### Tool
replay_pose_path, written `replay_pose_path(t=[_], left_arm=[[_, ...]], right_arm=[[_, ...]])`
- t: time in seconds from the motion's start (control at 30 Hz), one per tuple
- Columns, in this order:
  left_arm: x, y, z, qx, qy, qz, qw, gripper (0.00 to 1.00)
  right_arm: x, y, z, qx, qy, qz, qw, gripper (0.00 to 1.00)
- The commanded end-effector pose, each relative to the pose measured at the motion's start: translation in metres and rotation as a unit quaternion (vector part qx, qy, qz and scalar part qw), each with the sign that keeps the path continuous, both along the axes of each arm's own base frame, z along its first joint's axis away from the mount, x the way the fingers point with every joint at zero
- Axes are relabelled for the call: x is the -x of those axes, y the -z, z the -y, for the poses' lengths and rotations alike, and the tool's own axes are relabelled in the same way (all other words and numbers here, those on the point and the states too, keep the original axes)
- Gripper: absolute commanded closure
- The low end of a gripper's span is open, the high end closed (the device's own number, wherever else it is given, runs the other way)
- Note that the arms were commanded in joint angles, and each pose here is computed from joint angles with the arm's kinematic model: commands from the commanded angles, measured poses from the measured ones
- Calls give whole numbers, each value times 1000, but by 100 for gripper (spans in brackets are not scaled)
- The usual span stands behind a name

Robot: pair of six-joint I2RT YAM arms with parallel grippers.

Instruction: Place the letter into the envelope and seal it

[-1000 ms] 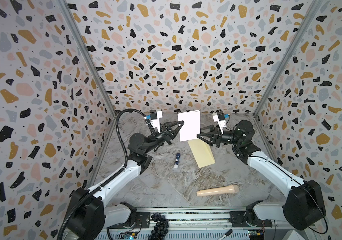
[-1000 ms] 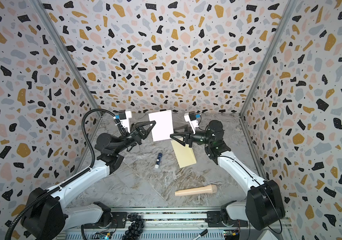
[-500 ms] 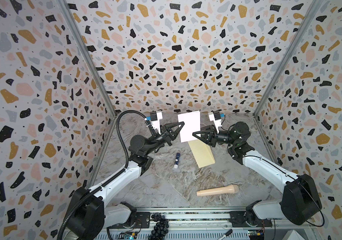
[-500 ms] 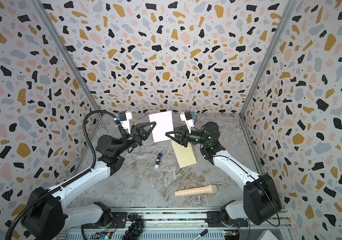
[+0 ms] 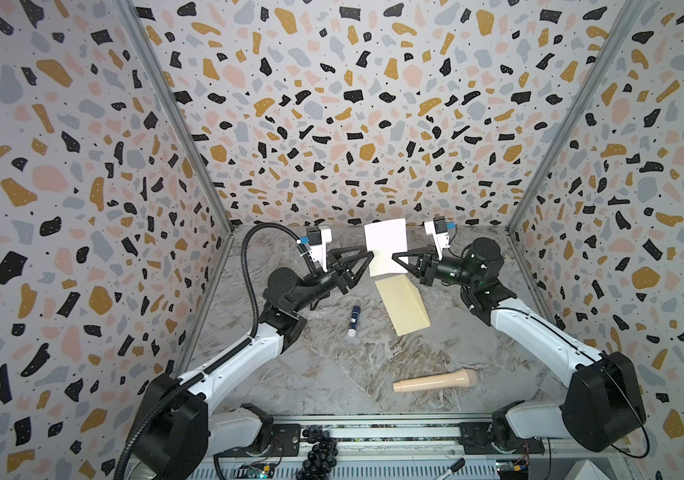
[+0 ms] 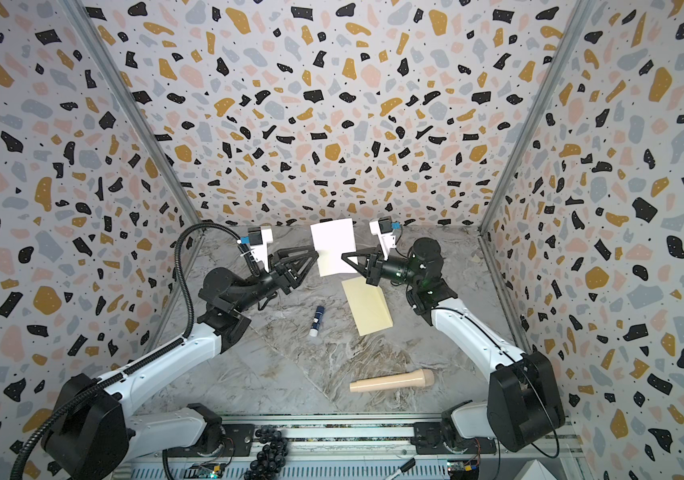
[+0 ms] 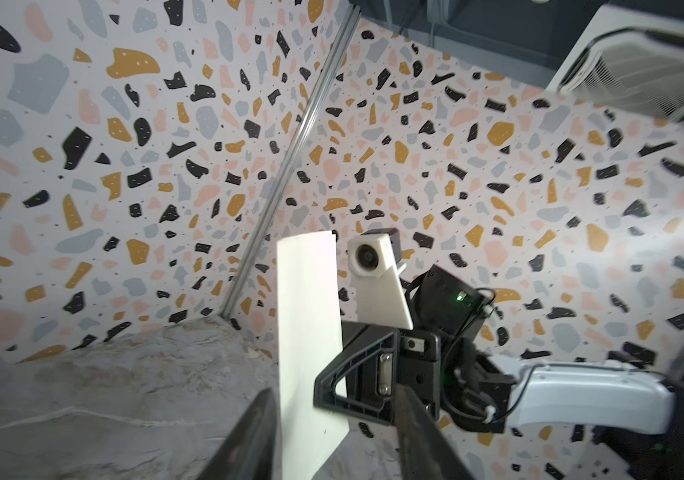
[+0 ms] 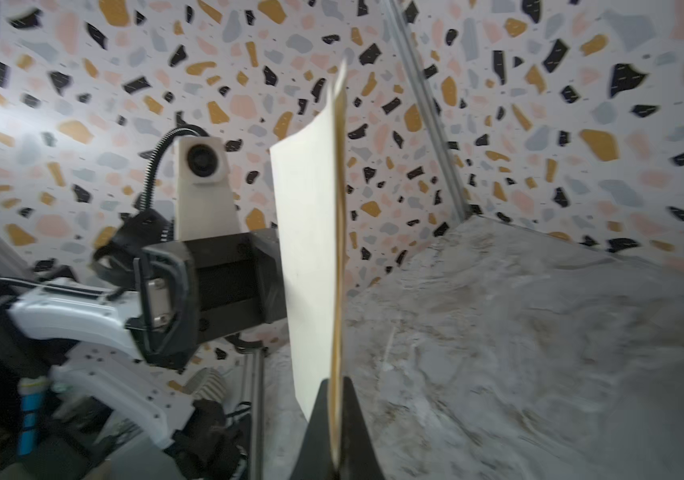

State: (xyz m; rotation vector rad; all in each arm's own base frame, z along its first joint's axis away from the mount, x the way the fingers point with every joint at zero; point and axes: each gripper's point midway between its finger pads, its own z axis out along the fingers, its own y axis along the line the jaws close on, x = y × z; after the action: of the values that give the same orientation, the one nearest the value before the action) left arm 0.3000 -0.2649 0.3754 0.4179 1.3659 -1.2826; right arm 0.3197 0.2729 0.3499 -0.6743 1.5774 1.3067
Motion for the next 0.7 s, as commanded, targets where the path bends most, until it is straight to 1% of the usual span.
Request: replay_pose_path(t=[0.0, 0.1, 0.2, 0.33, 0.53, 0.67], left_arm=[[-8, 16, -2, -55, -41, 0, 998, 38], [-16, 38, 3, -92, -64, -19, 994, 34], [-23, 63, 10, -112, -75, -54, 989, 33], [-32, 99, 22, -130, -79, -106, 983, 33], [-40, 150, 50, -153, -59, -179, 970, 34], [-45, 182, 66, -173, -41, -225, 958, 39]], right_arm=[[-17, 5, 28, 104, 102, 44, 988, 100], [-27, 27, 45, 160, 146, 40, 975, 100], [-34, 47, 58, 188, 172, 28, 967, 100], [-42, 73, 66, 214, 187, 6, 959, 100], [-55, 118, 73, 259, 205, -24, 944, 100], [-62, 145, 78, 291, 217, -36, 931, 100]])
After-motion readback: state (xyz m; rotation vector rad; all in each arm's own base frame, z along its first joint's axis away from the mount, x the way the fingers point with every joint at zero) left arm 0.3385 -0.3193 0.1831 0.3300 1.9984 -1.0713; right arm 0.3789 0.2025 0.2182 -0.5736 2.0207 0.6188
